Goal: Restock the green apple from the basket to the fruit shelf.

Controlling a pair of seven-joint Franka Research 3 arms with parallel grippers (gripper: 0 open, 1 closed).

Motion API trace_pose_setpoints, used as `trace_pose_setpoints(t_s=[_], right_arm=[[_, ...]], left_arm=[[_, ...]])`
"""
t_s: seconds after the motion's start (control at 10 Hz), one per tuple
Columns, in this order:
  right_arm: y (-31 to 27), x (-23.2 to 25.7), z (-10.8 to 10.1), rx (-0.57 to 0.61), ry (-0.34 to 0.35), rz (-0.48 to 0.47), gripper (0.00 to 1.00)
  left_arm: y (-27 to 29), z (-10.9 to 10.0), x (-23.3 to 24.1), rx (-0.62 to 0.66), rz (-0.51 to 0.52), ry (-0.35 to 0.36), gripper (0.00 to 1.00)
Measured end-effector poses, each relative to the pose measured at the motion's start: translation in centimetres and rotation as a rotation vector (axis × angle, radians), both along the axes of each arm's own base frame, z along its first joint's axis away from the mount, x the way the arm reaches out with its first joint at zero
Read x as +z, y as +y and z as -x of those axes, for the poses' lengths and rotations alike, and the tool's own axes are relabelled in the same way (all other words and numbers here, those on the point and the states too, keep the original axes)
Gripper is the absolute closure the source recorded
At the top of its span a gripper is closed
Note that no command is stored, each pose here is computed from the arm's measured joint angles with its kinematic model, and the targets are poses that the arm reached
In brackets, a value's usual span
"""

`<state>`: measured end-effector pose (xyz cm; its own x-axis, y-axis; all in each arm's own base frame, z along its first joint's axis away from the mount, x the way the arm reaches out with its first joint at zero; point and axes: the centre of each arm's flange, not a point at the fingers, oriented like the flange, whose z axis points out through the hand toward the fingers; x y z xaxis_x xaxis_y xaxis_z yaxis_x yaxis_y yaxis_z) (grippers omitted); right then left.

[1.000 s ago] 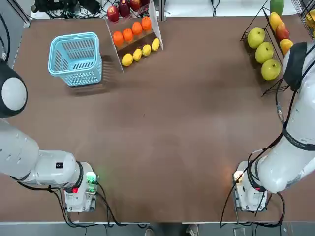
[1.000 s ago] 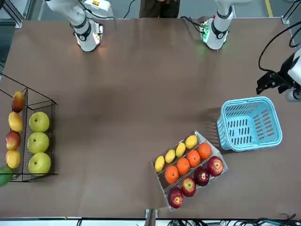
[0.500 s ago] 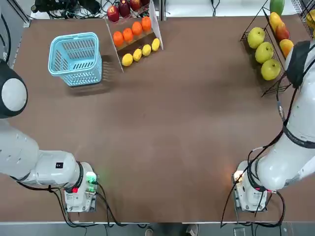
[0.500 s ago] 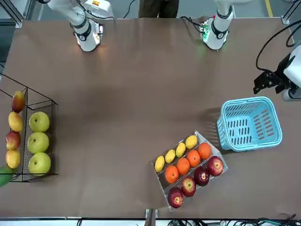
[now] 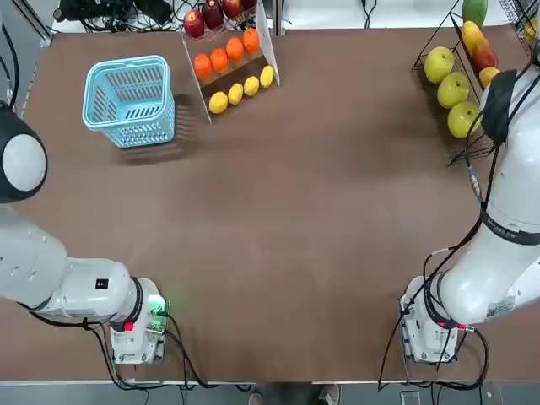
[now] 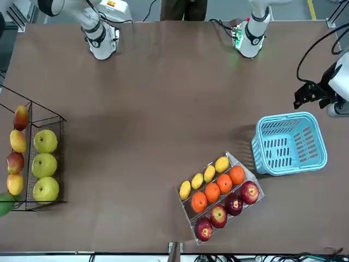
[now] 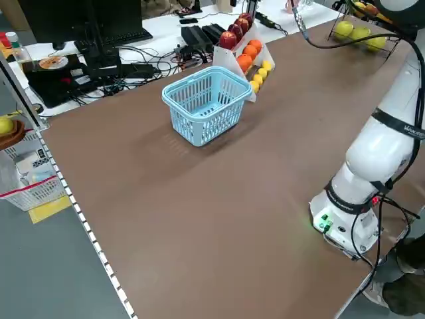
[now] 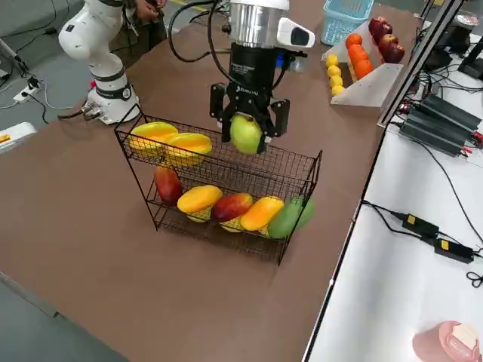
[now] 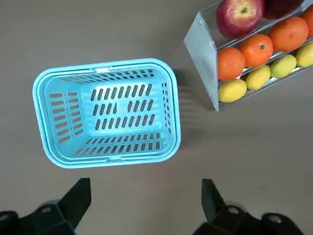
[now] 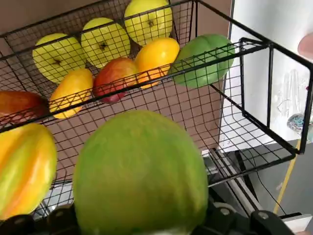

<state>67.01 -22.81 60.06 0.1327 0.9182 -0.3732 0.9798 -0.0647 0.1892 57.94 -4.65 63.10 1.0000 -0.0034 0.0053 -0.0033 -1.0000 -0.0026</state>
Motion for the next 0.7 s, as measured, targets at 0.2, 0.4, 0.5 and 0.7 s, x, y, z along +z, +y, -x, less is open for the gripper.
trace_pose_setpoints(t_s=[0.2,0.4,0.5,0.7], right_arm=[[-0.3,-0.4,-0.2,-0.001,-0.004,0.004,0.21],[-0.5,-0.5,-0.2,-0.003,-0.004,0.003,0.21],[-0.5,-0.8,-0.4,0.0,-0.005,0.007,0.21],[-0.4,-1.6,-1.0,-0.005,-0.007,0.015,0.21]], left_arm=[[0.2,-0.2,0.1,0.004,0.001,-0.013,0.0],[0.4,-0.2,0.2,0.006,0.001,-0.018,0.0],[0.4,-0.3,0.2,0.008,0.002,-0.021,0.0],[0.5,-0.3,0.2,0.009,0.002,-0.023,0.0]])
